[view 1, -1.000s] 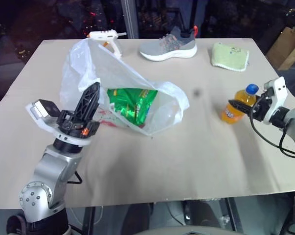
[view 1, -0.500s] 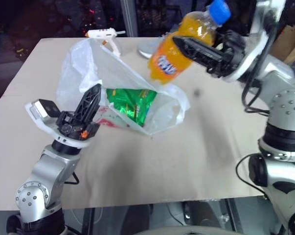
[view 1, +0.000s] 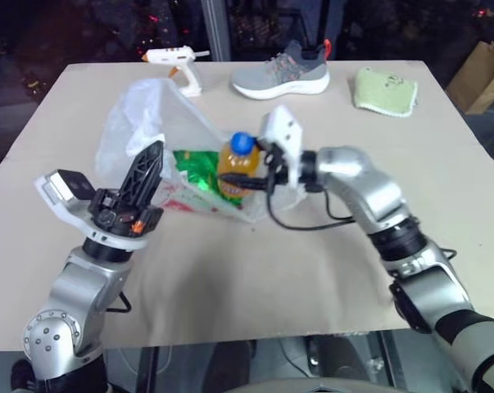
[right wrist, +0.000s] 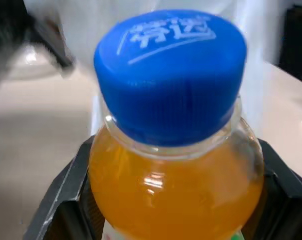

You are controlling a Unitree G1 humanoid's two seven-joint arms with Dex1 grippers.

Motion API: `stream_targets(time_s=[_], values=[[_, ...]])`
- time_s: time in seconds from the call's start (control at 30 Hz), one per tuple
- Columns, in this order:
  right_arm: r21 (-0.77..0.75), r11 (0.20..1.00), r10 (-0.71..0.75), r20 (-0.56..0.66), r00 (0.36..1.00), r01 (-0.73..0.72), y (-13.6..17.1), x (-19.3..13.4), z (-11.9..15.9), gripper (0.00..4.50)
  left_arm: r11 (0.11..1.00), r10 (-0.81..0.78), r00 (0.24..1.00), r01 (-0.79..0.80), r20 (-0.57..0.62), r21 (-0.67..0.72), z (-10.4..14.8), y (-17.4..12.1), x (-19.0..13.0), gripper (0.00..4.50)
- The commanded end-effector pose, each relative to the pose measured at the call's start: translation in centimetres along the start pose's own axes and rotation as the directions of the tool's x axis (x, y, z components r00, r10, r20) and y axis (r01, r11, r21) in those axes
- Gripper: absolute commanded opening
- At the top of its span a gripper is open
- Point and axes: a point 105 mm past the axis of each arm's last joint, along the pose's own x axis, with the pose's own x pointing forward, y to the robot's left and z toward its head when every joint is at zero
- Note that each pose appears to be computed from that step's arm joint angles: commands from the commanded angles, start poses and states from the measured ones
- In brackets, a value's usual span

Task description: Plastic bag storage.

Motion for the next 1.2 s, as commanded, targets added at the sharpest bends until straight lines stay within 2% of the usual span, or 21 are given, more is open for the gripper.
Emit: stream_targets(time_s=[0.03, 0.1, 0.2, 0.23, 0.33, 0.47, 0.93, 1.1, 1.2], values=[[-0.126, 0.990, -0.070, -0.033, 0.997, 0.065, -1.5, 0.8, 0.0, 2.69, 0.998, -0.055, 0.998, 0.055, -0.004, 0.015, -0.2, -1.4, 0.5, 0.00], [-0.164, 0.982, -0.100, -0.065, 0.993, 0.089, -2.1, 1.0, -0.7, 2.69, 0.998, -0.056, 0.998, 0.056, -0.002, 0.016, -0.2, -1.5, 0.6, 0.00], [-0.125, 0.988, -0.089, -0.027, 0.996, 0.085, -2.2, 1.2, 0.0, 4.15, 0.998, -0.057, 0.998, 0.057, 0.000, 0.017, -0.1, -1.5, 0.6, 0.00], [-0.113, 0.990, -0.092, -0.017, 0.996, 0.090, -2.3, 1.2, 0.2, 4.41, 0.998, -0.056, 0.998, 0.056, 0.002, 0.017, -0.1, -1.5, 0.6, 0.00], [-0.099, 0.990, -0.105, -0.001, 0.995, 0.104, -2.6, 1.0, 0.7, 4.41, 0.998, -0.055, 0.998, 0.055, 0.004, 0.016, -0.1, -1.5, 0.6, 0.00], [-0.002, 0.991, -0.130, 0.081, 0.988, 0.131, -3.4, -0.4, 2.3, 4.41, 0.998, -0.056, 0.998, 0.056, 0.006, 0.014, -0.1, -1.4, 0.6, 0.00], [0.078, 0.984, -0.167, 0.145, 0.975, 0.157, -3.9, -4.8, 4.2, 4.41, 0.998, -0.061, 0.998, 0.061, -0.002, -0.004, -0.3, -1.2, 1.2, 0.00], [0.046, 0.977, -0.213, 0.080, 0.974, 0.210, -4.0, -5.3, 2.5, 4.41, 0.998, -0.062, 0.998, 0.062, -0.010, -0.013, -0.6, -1.2, 1.6, 0.00], [0.079, 0.969, -0.238, 0.076, 0.968, 0.232, -4.4, -6.2, 2.4, 4.41, 0.998, -0.062, 0.998, 0.062, -0.011, -0.013, -0.6, -1.3, 1.8, 0.00]])
